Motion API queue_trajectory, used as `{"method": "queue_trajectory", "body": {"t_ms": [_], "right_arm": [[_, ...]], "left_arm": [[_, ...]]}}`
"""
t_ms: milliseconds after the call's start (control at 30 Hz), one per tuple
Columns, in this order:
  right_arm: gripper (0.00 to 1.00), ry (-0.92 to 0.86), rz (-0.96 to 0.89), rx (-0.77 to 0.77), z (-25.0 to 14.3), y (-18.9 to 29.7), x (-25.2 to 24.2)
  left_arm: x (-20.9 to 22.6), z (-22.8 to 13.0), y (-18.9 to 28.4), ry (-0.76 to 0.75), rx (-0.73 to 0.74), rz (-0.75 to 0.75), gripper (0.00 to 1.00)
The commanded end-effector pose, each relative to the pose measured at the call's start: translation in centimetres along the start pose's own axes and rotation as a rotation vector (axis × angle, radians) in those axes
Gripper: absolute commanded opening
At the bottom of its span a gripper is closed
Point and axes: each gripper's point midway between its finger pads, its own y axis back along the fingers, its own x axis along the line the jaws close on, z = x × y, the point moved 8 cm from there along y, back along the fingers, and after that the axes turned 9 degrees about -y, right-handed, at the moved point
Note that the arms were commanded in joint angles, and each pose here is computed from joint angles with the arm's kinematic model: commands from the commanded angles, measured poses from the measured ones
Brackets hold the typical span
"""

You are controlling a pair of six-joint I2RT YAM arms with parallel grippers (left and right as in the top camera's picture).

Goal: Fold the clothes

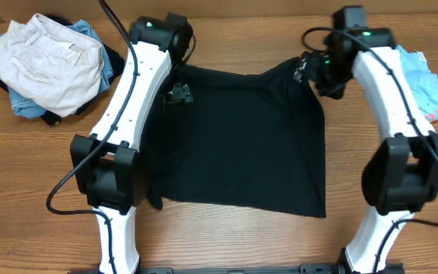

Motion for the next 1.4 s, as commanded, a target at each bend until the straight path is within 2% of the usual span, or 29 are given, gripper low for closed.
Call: {"method": "queue_trajectory", "body": {"t_ms": [0, 33, 233, 367, 500, 600, 700, 900, 967, 1000, 1067, 1167, 1200, 1267, 1367], "right_arm": [[0.7, -0.003, -0.05, 0.012, 0.5, -3.4, -0.3], [0.66, -0.002, -0.049, 0.012, 0.8, -4.4, -0.4], [0.6, 0.003, -0.054, 0.02, 1.7, -9.3, -0.7], [0.54, 0.0, -0.07, 0.031, 1.8, -11.2, -1.1], [0.39, 0.008, -0.149, -0.01, 2.0, -11.9, -1.8], [0.2, -0.012, -0.223, -0.057, 2.4, -11.7, -2.4], [0.17, -0.01, -0.325, -0.14, 3.3, -11.3, -3.5], [0.17, -0.009, -0.584, -0.353, 5.5, -9.4, -5.6], [0.18, -0.028, -0.609, -0.363, 6.0, -9.1, -6.5], [0.31, -0.058, -0.618, -0.359, 6.2, -8.9, -7.3], [0.41, -0.115, -0.628, -0.339, 6.4, -7.9, -8.0], [0.43, -0.174, -0.558, -0.286, 6.7, -4.0, -6.4], [0.46, -0.177, -0.52, -0.262, 6.6, -2.8, -5.6], [0.6, -0.184, -0.419, -0.199, 5.7, 1.0, -3.8], [0.65, -0.189, -0.369, -0.174, 4.5, 3.9, -3.2]], "left_arm": [[-0.5, -0.2, -1.8, 0.003, 0.037, 0.002, 1.0], [-0.7, 0.0, -2.2, 0.005, 0.027, -0.003, 1.0], [-2.6, 0.1, -6.6, -0.007, 0.034, -0.078, 1.0], [-2.9, 0.2, -7.1, -0.026, 0.019, -0.086, 1.0], [-3.3, 0.6, -7.7, -0.019, -0.008, -0.104, 0.99], [-3.7, 0.5, -8.2, -0.02, -0.005, -0.126, 0.97], [-3.7, 0.2, -9.1, -0.038, 0.005, -0.12, 0.97], [-3.8, 0.2, -9.7, -0.061, -0.003, -0.117, 0.98], [-3.8, 0.2, -9.7, -0.077, -0.005, -0.114, 0.98], [-3.8, 0.3, -9.7, -0.088, -0.013, -0.114, 0.98], [-3.7, 0.6, -9.5, -0.102, -0.035, -0.103, 1.0], [-2.9, 0.5, -6.6, -0.097, -0.051, -0.111, 1.0], [-2.4, 0.1, -5.5, -0.096, -0.055, -0.112, 1.0], [-0.6, -1.3, -1.7, -0.053, -0.096, -0.132, 1.0], [1.3, -2.7, 2.7, -0.028, -0.203, -0.179, 1.0]]}}
